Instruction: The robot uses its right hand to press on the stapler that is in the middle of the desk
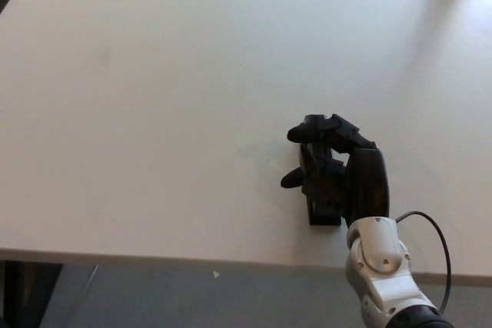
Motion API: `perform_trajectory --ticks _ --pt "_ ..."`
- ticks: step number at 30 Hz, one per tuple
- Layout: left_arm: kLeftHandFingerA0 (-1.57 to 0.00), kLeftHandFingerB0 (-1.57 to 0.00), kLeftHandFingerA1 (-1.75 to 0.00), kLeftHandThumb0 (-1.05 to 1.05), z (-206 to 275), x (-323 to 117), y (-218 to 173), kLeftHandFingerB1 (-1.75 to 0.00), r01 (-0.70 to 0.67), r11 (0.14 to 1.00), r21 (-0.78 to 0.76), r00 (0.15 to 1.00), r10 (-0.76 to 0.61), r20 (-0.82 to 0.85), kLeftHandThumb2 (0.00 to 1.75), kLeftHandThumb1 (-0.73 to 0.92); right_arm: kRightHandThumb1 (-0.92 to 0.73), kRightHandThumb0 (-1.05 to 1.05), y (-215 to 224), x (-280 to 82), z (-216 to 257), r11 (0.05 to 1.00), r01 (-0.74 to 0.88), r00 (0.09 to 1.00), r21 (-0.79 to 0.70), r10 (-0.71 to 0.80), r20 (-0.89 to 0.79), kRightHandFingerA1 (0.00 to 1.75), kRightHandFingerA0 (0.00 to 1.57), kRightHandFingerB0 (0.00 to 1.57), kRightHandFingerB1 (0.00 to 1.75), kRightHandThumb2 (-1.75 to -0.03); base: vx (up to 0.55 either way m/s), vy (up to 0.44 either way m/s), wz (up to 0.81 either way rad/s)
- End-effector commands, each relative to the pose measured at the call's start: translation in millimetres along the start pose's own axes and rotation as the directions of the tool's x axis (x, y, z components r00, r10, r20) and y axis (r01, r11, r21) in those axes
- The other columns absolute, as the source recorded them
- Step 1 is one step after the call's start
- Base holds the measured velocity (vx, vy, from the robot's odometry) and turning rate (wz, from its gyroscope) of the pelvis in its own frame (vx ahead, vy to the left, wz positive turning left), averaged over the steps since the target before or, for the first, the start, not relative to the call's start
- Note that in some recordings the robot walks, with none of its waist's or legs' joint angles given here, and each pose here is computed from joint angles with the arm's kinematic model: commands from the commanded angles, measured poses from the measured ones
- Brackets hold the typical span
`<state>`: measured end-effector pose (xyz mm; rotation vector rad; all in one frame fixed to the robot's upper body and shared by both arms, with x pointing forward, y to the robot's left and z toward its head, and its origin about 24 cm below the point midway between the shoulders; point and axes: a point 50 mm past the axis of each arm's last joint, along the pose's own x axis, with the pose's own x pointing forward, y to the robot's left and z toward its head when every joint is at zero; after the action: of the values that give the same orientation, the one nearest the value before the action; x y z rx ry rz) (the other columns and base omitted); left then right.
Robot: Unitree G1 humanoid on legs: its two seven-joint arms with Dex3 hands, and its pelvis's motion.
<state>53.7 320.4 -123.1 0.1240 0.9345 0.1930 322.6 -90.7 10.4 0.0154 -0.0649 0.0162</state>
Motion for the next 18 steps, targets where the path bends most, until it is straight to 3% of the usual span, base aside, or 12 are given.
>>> perform_trajectory --ticks 1,2,3,4,5,6,11,14,15,16,18 --pt "0.00 0.00 -0.46 -0.32 6.5 -9.9 5.9 -0.47 0.027 0.995 0.099 0.990 -0.040 0.132 1.16 0.63 -0.77 -0.12 -25.6 -130.0 -124.1 0.995 0.018 0.754 -0.095 -0.076 -0.652 0.91 1.25 0.75 1.16 -0.69 0.00 0.000 0.00" --pt "-0.06 -0.01 -0.42 -0.63 8.1 -8.4 5.9 -0.34 0.030 0.995 0.098 0.991 -0.043 0.127 1.06 0.78 -0.74 -0.10 -25.7 -125.5 -121.7 0.997 0.028 0.765 -0.072 -0.068 -0.640 0.91 1.25 0.74 1.18 -0.73 0.00 0.000 0.00" --pt "-0.15 -0.12 -0.31 -0.69 9.1 -7.7 6.2 -0.30 0.028 0.993 0.111 0.991 -0.042 0.124 0.77 0.92 -0.74 -0.11 -25.7 -122.6 -120.2 0.997 0.029 0.771 -0.073 -0.069 -0.634 0.92 1.25 0.75 1.17 -0.74 0.00 0.000 0.00" --pt "-0.15 -0.12 -0.31 -0.69 10.4 -6.9 6.7 -0.30 0.025 0.991 0.132 0.992 -0.041 0.121 0.77 0.92 -0.74 -0.11 -25.9 -118.9 -118.4 0.996 0.029 0.777 -0.079 -0.072 -0.626 0.92 1.25 0.75 1.17 -0.74 0.00 0.000 0.00" --pt "-0.05 -0.02 -0.42 -0.66 13.1 -4.5 5.4 -0.33 0.022 0.994 0.109 0.991 -0.036 0.126 1.07 0.78 -0.73 -0.11 -26.0 -110.8 -114.4 0.996 0.029 0.790 -0.081 -0.072 -0.609 0.95 1.25 0.74 1.16 -0.73 0.00 0.000 0.00" --pt "0.00 0.00 -0.47 -0.32 17.4 -1.2 3.7 -0.47 0.025 0.997 0.070 0.989 -0.035 0.141 1.16 0.62 -0.70 -0.09 -25.9 -95.9 -105.4 0.997 0.037 0.822 -0.061 -0.065 -0.565 0.99 1.26 0.74 1.17 -0.78 0.00 0.000 0.00" --pt "0.00 0.00 -0.47 -0.32 41.4 11.0 2.6 -0.47 0.019 0.999 0.042 0.982 -0.026 0.189 1.16 0.64 -0.72 -0.10 -24.9 -58.8 -81.5 0.996 0.040 0.876 -0.080 -0.073 -0.476 0.91 1.27 0.76 1.12 -0.76 0.00 0.000 0.00" --pt "0.00 0.00 -0.47 -0.30 53.8 17.4 4.1 -0.46 -0.049 0.991 0.125 0.984 0.026 0.178 1.18 0.67 -0.76 -0.10 -24.1 -10.3 -36.1 0.999 0.050 0.955 0.008 -0.046 -0.292 0.94 1.29 0.76 1.15 -0.74 0.00 0.000 0.00" --pt "-0.10 -0.06 -0.30 -0.61 55.1 17.4 5.1 -0.23 -0.039 0.991 0.131 0.984 0.015 0.178 0.80 0.92 -0.77 -0.11 -23.6 -4.7 -29.3 0.999 0.052 0.964 0.011 -0.048 -0.263 0.94 1.28 0.76 1.16 -0.72 0.00 0.000 0.00" --pt "-0.02 -0.04 -0.36 -0.62 58.0 19.0 4.3 -0.32 -0.017 0.999 0.045 0.981 0.008 0.194 1.06 0.79 -0.76 -0.10 -23.8 11.2 -9.0 0.998 0.056 0.982 0.018 -0.051 -0.182 0.95 1.28 0.72 1.21 -0.74 0.00 0.000 0.00" --pt "-0.01 -0.11 -0.38 -0.69 66.7 22.8 3.0 -0.31 -0.013 1.000 0.024 0.977 0.007 0.212 1.05 0.80 -0.79 -0.10 -26.2 33.8 25.1 0.998 0.050 0.997 0.032 -0.048 -0.064 0.95 1.27 0.68 1.20 -0.73 0.00 0.000 0.00"
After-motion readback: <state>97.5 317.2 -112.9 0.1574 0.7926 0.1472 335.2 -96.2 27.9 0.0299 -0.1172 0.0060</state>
